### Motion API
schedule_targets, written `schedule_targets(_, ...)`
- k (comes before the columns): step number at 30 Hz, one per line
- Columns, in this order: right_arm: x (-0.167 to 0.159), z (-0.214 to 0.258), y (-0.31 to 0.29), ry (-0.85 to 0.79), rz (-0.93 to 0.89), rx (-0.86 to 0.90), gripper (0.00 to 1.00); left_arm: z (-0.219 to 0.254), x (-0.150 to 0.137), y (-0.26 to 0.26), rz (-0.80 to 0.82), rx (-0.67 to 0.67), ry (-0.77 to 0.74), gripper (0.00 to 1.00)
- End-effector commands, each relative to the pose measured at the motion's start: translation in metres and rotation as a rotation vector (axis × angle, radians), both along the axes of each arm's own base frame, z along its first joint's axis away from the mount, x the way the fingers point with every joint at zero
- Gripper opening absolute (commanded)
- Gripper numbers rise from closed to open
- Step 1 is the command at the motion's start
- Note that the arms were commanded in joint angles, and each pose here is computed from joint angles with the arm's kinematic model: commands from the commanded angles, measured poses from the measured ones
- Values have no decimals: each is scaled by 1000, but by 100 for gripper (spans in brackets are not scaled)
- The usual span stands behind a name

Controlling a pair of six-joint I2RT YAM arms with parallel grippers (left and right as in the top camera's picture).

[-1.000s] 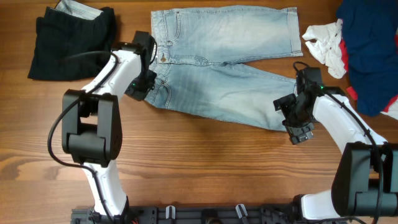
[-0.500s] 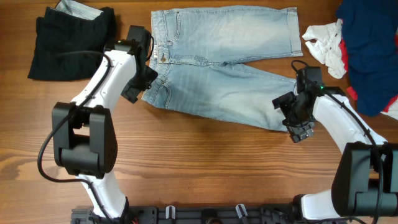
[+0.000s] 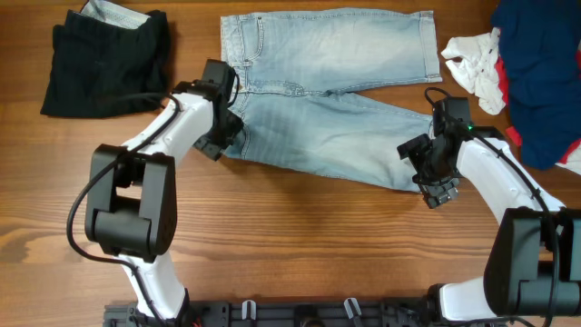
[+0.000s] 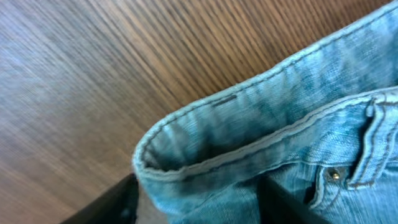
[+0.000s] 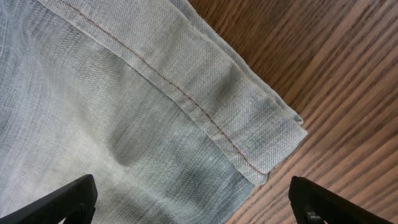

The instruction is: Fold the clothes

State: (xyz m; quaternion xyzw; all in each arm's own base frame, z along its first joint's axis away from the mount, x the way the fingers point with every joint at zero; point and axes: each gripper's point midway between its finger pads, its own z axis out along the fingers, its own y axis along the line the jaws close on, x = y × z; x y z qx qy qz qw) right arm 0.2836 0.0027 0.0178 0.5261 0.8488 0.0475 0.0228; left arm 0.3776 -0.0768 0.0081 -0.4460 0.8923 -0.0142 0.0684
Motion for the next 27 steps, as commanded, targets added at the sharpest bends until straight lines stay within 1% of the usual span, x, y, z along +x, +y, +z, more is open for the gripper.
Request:
schedule_targets(1, -3, -3, 1, 17, 16, 1, 100, -13, -5, 2, -2, 24, 7, 47)
schedule_targets(2, -3, -3, 1, 18, 16, 1, 100, -12, -3, 4, 1, 40, -2, 43)
schedule_targets(4, -4, -3, 1, 18, 17, 1, 100, -12, 0, 11, 6, 79, -16, 43)
schedule_targets(6, -3, -3, 1, 18, 16, 2, 100, -13, 0, 12, 7, 87, -17, 43)
schedule_targets(7, -3, -3, 1, 18, 16, 1, 100, -14, 0, 12, 7, 88, -14, 43)
schedule_targets(12, -4, -3, 1, 22, 16, 1, 100, -29, 0, 17, 16, 96, 9, 55)
schedule_targets(14, -5, -3, 1, 25, 17, 2, 100, -34, -1, 21, 40, 97, 22, 54)
schedule_targets(15, -5, -3, 1, 25, 16, 2, 100, -36, -2, 24, 53, 93, 27, 48)
schedule_targets(16, -5, -3, 1, 25, 16, 2, 100, -36, -1, 25, 57, 90, 29, 35)
schedule_targets(17, -5, -3, 1, 25, 17, 2, 100, -36, -2, 26, 60, 87, 30, 15)
schedule_targets(18, -5, -3, 1, 26, 17, 2, 100, -36, -2, 26, 62, 87, 31, 11)
schedule_targets(19, -7, -3, 1, 30, 17, 2, 100, -36, -2, 26, 62, 87, 31, 4)
schedule_targets(24, -15, -4, -1, 64, 11, -10, 100, -36, -7, 27, 64, 92, 52, 4)
schedule_targets(27, -16, -5, -1, 71, -27, -10, 99, -36, -6, 27, 64, 91, 49, 4)
